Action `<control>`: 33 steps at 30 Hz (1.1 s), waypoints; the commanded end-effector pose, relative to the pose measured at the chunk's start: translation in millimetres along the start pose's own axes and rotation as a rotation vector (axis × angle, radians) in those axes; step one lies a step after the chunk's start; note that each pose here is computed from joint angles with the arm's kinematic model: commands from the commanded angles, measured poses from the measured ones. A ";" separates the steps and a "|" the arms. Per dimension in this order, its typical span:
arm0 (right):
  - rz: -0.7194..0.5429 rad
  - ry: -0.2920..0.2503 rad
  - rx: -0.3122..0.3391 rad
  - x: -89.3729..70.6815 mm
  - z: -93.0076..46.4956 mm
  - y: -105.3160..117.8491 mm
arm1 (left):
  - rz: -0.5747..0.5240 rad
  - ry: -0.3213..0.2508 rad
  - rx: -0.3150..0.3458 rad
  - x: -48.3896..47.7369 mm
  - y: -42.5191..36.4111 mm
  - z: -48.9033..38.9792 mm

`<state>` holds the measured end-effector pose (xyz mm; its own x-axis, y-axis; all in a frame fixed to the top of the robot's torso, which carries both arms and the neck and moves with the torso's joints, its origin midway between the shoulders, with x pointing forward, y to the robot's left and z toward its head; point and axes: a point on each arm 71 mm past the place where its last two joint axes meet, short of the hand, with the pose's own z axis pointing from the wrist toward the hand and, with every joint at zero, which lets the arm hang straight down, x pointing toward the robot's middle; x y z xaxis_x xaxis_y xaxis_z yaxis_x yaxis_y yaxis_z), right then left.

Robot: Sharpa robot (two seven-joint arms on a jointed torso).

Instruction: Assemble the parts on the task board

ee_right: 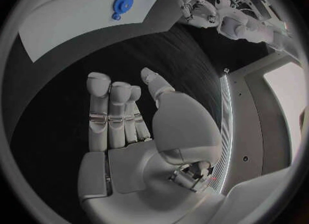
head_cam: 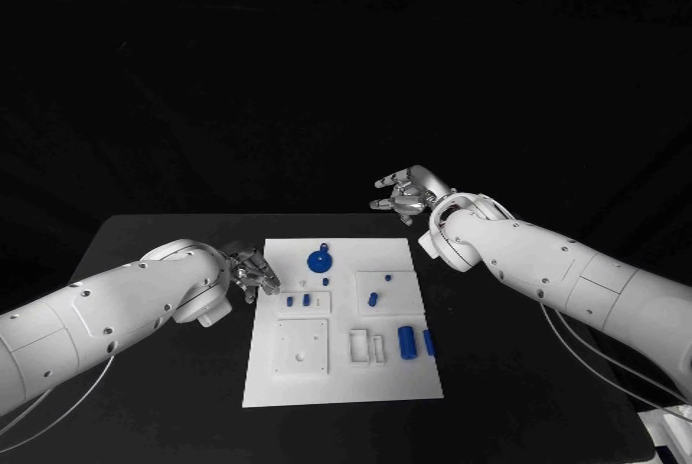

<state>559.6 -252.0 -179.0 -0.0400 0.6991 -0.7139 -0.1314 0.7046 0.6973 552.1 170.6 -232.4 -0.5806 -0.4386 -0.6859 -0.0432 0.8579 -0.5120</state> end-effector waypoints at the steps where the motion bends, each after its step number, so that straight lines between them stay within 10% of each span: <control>1: 0.001 0.011 -0.009 0.2 -0.2 -0.6 | -0.067 -0.143 0.212 -11.9 -17.9 -5.7; 11: 0.003 0.011 -0.015 0.0 0.4 -2.0 | 0.078 -0.313 0.486 -16.7 -48.2 -11.6; 21: 0.016 0.008 -0.036 2.4 1.2 1.5 | 0.241 -0.318 0.543 0.5 -61.9 5.5; 33: 0.034 0.008 -0.077 4.1 0.6 10.0 | 0.426 -0.235 0.537 33.7 -59.0 26.1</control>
<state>559.3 -244.8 -176.9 -0.0485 0.7155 -0.6969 -0.1773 0.6805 0.7110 559.0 102.8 -236.5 -0.2804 -0.2687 -0.9215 0.5253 0.7605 -0.3816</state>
